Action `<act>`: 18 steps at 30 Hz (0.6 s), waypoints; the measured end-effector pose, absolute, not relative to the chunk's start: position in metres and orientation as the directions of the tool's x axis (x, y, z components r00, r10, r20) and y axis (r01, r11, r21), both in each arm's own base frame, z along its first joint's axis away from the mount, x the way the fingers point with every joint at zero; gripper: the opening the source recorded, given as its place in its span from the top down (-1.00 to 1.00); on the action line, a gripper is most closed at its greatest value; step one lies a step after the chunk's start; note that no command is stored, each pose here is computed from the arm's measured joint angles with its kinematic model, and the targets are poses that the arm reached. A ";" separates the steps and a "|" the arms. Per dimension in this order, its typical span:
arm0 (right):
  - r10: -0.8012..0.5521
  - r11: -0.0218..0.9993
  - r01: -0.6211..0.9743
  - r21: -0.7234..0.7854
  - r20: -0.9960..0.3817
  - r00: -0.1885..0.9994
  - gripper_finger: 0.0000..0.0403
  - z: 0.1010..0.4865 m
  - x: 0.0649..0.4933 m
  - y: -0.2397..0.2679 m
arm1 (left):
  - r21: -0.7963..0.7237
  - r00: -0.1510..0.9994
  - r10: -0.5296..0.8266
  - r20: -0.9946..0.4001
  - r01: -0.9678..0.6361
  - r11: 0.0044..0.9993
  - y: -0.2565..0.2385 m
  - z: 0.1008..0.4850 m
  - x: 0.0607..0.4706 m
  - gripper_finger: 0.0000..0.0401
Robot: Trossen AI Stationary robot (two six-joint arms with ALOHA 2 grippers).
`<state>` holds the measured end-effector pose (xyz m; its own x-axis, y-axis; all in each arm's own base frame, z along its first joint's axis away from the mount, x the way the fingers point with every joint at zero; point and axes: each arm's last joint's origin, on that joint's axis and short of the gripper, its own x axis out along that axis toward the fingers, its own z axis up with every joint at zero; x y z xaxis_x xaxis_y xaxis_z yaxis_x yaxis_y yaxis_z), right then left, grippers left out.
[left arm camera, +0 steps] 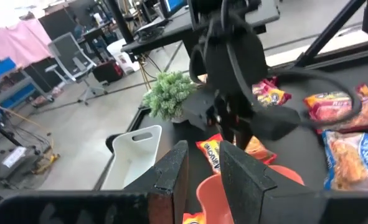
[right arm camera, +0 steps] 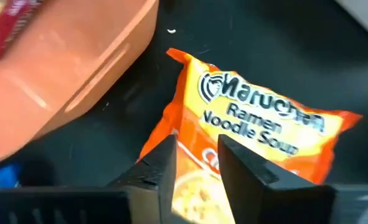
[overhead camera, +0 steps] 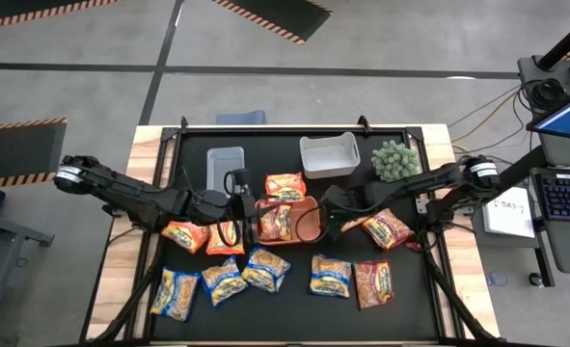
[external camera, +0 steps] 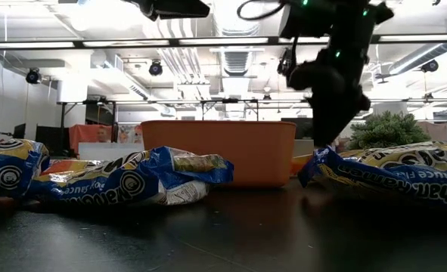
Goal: Sort Maruchan noodles
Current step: Move the orange noodle packet to the center of the table, then put the orange noodle packet into the white bin
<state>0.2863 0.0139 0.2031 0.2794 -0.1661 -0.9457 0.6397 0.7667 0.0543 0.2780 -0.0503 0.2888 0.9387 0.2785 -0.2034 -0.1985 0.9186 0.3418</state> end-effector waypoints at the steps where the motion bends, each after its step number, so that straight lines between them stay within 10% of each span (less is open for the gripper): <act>1: -0.164 0.775 0.629 0.059 -0.942 0.291 0.42 0.209 0.282 0.014 | 0.328 0.938 0.279 -0.207 -0.202 0.923 -0.051 0.287 0.279 0.63; 18: -0.174 0.749 0.622 0.227 -0.839 0.516 0.26 0.223 0.191 -0.002 | 0.355 0.922 0.265 -0.281 -0.156 0.922 -0.069 0.246 0.371 0.63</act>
<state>0.1906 -0.0017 0.2235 0.5157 -0.1744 -0.8389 0.6221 0.7494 0.2267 0.3713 -0.0688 0.2458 0.9224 0.2649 -0.2810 -0.1564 0.9216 0.3552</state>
